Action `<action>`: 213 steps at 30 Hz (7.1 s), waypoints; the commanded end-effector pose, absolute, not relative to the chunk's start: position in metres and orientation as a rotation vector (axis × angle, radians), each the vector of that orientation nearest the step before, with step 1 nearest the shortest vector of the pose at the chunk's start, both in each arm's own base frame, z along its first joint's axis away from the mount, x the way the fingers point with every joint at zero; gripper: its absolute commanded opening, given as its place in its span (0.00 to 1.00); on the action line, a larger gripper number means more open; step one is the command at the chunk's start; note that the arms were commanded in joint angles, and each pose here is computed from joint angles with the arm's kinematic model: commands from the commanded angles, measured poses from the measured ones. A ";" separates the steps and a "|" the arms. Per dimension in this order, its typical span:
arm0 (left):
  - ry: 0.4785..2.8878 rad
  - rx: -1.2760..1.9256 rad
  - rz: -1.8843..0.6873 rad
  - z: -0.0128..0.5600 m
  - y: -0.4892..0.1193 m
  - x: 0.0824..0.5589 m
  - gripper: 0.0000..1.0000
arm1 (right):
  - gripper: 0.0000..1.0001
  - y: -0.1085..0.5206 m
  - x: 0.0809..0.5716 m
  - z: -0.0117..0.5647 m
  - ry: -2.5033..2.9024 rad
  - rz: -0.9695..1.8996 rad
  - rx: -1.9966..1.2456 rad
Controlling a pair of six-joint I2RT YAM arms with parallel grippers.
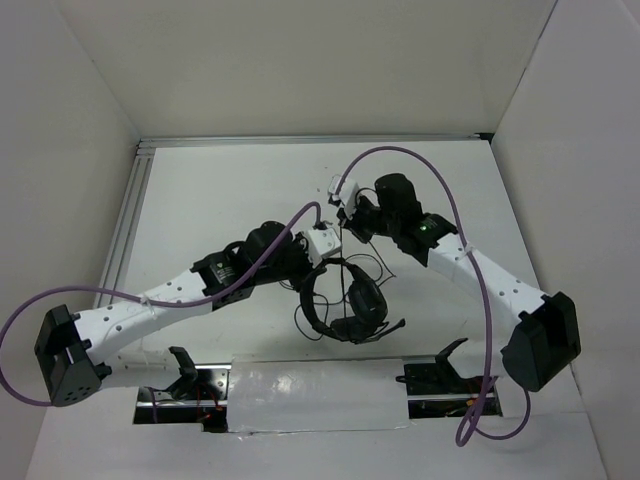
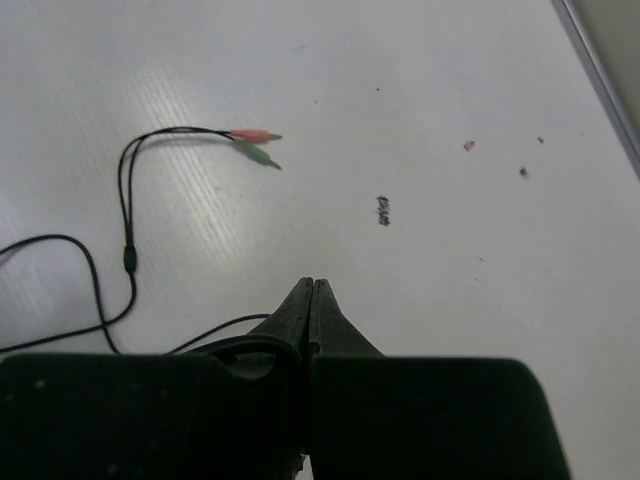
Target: Wrap the headphones
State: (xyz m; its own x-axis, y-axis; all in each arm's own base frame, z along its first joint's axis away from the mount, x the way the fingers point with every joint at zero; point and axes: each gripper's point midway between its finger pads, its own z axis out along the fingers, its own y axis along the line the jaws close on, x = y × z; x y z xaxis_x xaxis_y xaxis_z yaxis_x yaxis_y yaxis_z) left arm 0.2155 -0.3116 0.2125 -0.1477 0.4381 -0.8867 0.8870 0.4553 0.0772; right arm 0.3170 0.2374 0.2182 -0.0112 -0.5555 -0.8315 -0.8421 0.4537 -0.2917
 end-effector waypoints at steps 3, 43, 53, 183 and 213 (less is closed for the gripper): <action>1.630 1.074 -0.684 0.268 -0.333 0.211 0.00 | 0.00 0.251 0.330 0.220 1.644 0.497 -1.033; 1.770 0.246 -0.486 0.437 -0.236 0.388 0.00 | 0.00 0.193 0.281 0.109 1.926 0.825 -0.271; 2.129 -0.301 -0.137 0.313 -0.155 0.460 0.00 | 0.00 0.182 0.271 0.147 1.912 0.487 -0.194; 2.161 -0.529 0.004 0.292 -0.069 0.485 0.00 | 0.00 0.198 0.245 0.195 1.882 0.632 -0.361; 2.284 0.762 -0.007 0.129 -0.255 0.358 0.00 | 0.00 0.224 0.320 0.328 1.373 0.082 -1.010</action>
